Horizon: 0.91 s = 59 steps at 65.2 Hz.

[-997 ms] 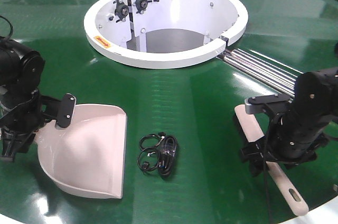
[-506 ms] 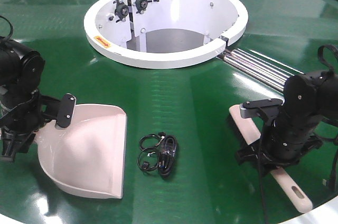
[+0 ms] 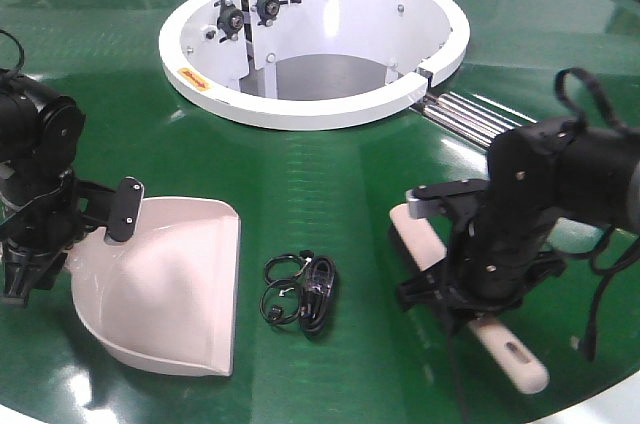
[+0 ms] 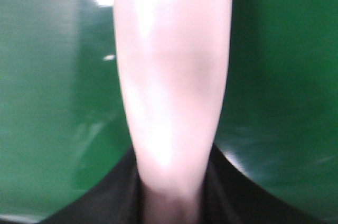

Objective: Clean and inspect green conveyor with broom and dustpan
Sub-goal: 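Sweep the black cable into the dustpan with the brush in the right gripper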

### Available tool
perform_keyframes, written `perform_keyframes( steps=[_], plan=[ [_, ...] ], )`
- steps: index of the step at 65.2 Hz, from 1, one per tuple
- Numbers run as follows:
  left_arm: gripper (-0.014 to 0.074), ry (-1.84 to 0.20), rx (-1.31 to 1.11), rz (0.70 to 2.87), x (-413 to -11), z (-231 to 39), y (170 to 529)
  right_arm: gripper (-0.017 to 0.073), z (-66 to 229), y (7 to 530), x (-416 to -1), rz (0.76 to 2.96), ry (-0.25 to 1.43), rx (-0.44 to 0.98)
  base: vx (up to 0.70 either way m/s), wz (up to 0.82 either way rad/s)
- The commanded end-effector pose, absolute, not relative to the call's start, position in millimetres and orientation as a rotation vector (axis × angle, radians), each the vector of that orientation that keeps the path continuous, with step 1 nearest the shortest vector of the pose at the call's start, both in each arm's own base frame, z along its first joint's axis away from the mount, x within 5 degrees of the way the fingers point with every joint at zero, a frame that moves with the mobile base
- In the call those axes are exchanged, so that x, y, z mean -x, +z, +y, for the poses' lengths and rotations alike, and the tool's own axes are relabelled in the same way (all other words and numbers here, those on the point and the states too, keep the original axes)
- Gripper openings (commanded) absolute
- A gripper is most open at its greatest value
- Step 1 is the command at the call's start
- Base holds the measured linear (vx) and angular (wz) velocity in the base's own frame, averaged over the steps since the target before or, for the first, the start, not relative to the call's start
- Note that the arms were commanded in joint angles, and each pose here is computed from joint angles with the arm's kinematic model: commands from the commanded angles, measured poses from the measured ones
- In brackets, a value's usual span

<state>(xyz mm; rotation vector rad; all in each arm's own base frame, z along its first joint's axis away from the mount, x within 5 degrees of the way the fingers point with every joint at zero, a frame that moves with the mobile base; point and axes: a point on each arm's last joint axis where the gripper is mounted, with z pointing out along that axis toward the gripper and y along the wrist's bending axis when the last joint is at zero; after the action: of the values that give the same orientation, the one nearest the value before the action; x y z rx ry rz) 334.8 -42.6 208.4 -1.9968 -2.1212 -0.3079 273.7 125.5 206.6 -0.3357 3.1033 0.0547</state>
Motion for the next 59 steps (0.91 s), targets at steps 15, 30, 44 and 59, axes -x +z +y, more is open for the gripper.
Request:
perform_keyframes(
  steps=[15,30,44,59],
  plan=[
    [-0.0006,-0.352,2.014,-2.140,-331,-44,229,-0.0004,156,225,-262,3.043,0.121,0.159,0.00,0.00],
    [-0.0006,-0.352,2.014,-2.140,-331,-44,229,-0.0004,163,225,-258,3.070,0.180,0.072,0.00,0.00],
    [-0.0006,-0.352,2.014,-2.140,-331,-44,229,-0.0004,167,223,-257,3.086,0.224,0.037,0.00,0.00],
    [-0.0006,-0.352,2.014,-2.140,-331,-44,229,-0.0004,184,203,-257,3.146,0.157,0.111,0.00,0.00]
  ],
)
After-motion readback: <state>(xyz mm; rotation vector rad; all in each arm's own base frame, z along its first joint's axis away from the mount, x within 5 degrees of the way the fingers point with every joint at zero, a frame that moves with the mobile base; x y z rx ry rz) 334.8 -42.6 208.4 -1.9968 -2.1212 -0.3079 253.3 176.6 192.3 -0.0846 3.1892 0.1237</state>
